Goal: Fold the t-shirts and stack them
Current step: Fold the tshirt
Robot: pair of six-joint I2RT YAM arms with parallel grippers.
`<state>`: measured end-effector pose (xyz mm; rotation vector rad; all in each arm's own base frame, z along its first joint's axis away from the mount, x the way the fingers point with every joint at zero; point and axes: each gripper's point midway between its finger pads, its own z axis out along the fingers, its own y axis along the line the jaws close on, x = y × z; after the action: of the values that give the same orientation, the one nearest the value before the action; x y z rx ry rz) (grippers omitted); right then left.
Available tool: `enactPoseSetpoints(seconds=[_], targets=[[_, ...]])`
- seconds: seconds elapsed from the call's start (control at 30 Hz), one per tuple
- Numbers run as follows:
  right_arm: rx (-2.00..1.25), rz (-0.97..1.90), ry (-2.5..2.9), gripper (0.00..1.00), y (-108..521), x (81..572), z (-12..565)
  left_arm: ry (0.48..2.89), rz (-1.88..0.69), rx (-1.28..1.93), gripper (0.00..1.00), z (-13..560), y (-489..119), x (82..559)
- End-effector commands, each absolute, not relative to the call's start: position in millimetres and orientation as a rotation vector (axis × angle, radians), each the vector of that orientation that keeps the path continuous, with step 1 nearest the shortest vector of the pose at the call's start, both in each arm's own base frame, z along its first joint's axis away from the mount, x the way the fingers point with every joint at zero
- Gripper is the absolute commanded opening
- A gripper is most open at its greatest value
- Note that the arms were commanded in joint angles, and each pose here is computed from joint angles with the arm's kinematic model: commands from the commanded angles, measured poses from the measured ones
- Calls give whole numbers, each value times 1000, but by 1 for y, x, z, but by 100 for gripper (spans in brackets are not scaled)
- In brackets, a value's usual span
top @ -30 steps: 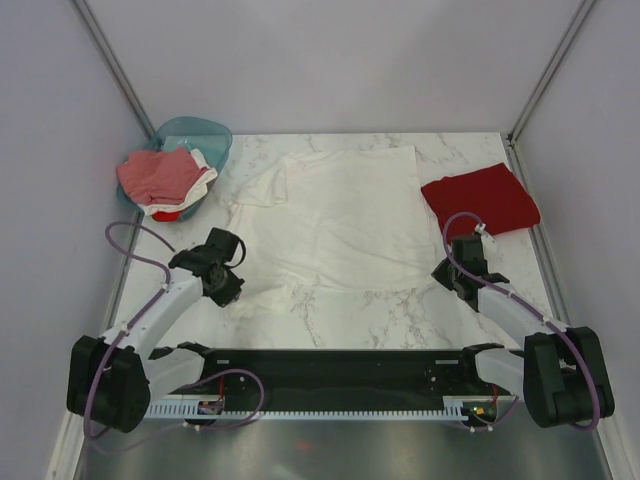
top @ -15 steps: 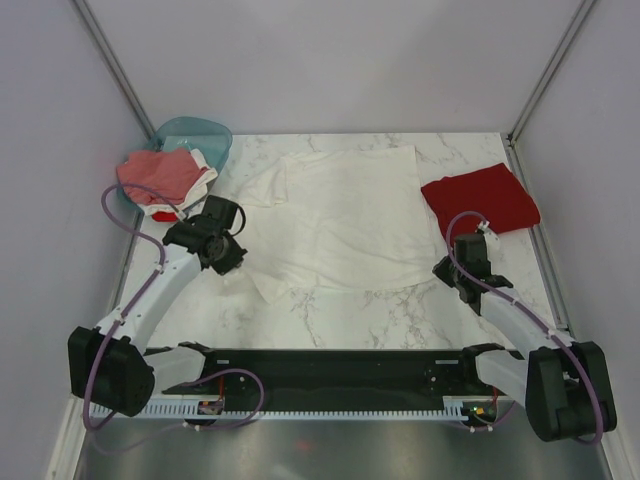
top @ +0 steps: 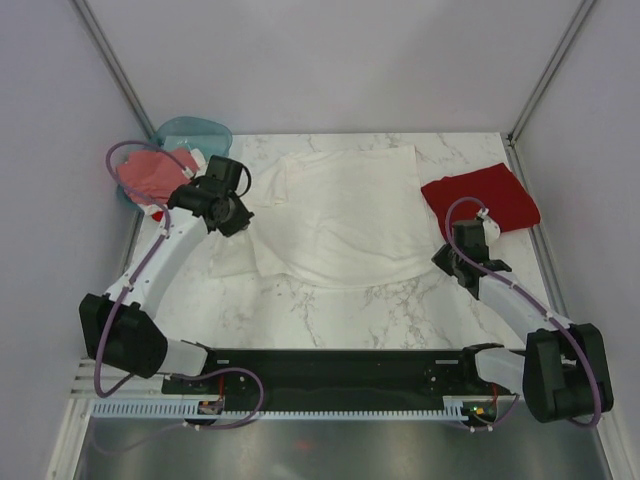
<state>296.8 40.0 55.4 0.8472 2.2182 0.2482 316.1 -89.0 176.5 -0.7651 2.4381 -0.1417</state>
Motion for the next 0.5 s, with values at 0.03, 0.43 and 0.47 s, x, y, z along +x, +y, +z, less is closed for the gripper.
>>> enactPoseSetpoints(seconds=[0.03, 0.43, 0.47], targets=[[900, 248, 2174, 0, 40, 321, 71, 2387, -129, -704, 2, 201, -89, 341], [961, 259, 2187, 0, 49, 365, 70, 2379, -96, -733, 2, 199, -97, 406], [963, 268, 2176, 0, 50, 371, 75, 2384, -97, -745, 2, 197, -95, 409]])
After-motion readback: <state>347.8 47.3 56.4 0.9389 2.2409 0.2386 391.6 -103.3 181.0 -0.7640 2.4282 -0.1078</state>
